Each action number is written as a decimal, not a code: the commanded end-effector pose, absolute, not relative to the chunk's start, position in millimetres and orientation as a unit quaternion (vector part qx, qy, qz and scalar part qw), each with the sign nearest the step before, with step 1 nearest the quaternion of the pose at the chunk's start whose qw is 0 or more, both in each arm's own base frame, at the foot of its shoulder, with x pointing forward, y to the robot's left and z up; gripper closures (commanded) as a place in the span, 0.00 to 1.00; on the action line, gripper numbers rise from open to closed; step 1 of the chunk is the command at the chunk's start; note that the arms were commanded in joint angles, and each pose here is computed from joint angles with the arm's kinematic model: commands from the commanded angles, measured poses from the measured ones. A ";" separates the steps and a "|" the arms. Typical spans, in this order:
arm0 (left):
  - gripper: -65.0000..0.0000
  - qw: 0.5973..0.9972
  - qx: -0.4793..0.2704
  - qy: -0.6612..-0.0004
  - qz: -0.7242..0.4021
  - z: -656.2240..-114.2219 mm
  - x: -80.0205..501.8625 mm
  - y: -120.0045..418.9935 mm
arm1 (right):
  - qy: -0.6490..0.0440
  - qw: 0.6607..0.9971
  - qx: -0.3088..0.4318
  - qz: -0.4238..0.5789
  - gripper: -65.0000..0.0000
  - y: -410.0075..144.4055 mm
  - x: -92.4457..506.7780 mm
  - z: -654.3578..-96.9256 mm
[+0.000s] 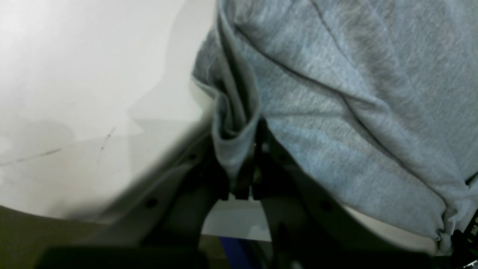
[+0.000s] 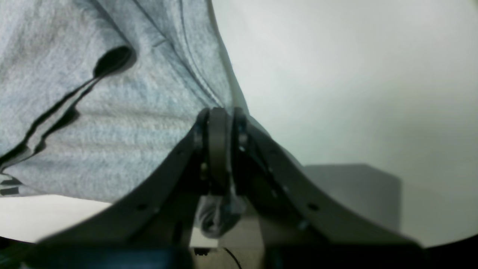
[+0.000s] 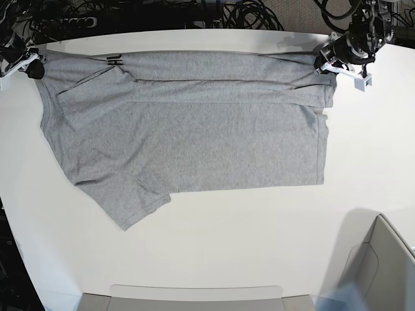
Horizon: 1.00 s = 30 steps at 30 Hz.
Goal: Fold the T-shirt properly
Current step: 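Pull the folded shirt back toward the arms and release, then move both grippers to the shirt's hem corners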
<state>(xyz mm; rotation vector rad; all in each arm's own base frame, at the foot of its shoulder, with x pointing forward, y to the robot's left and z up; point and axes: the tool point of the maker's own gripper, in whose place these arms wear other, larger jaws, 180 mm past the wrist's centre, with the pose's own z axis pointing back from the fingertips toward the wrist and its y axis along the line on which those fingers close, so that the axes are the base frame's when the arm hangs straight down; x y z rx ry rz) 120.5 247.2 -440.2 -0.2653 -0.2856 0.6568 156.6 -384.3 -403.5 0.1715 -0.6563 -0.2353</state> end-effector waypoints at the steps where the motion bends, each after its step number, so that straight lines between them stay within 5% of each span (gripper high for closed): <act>1: 0.98 0.934 -0.095 -0.122 0.323 -443.2 107.5 260.7 | -0.339 0.934 0.064 -0.096 1.00 -394.6 163.9 -387.2; 5: 0.90 0.934 -0.097 -0.130 0.317 -437.1 111.5 257.7 | -0.334 0.939 0.043 -0.076 0.98 -393.8 164.0 -382.6; 10: 0.66 0.938 -0.093 -0.153 0.298 -413.6 111.6 258.1 | -0.363 0.929 0.008 -0.071 0.75 -395.7 167.6 -361.0; 21: 0.67 0.931 -0.076 -0.160 0.319 -396.3 110.1 283.1 | -0.382 0.922 -0.028 -0.065 0.76 -408.4 170.0 -339.0; 30: 0.68 0.914 -0.063 -0.248 0.313 -355.2 145.5 302.6 | -0.460 0.880 -0.113 -0.030 0.76 -418.6 196.4 -263.8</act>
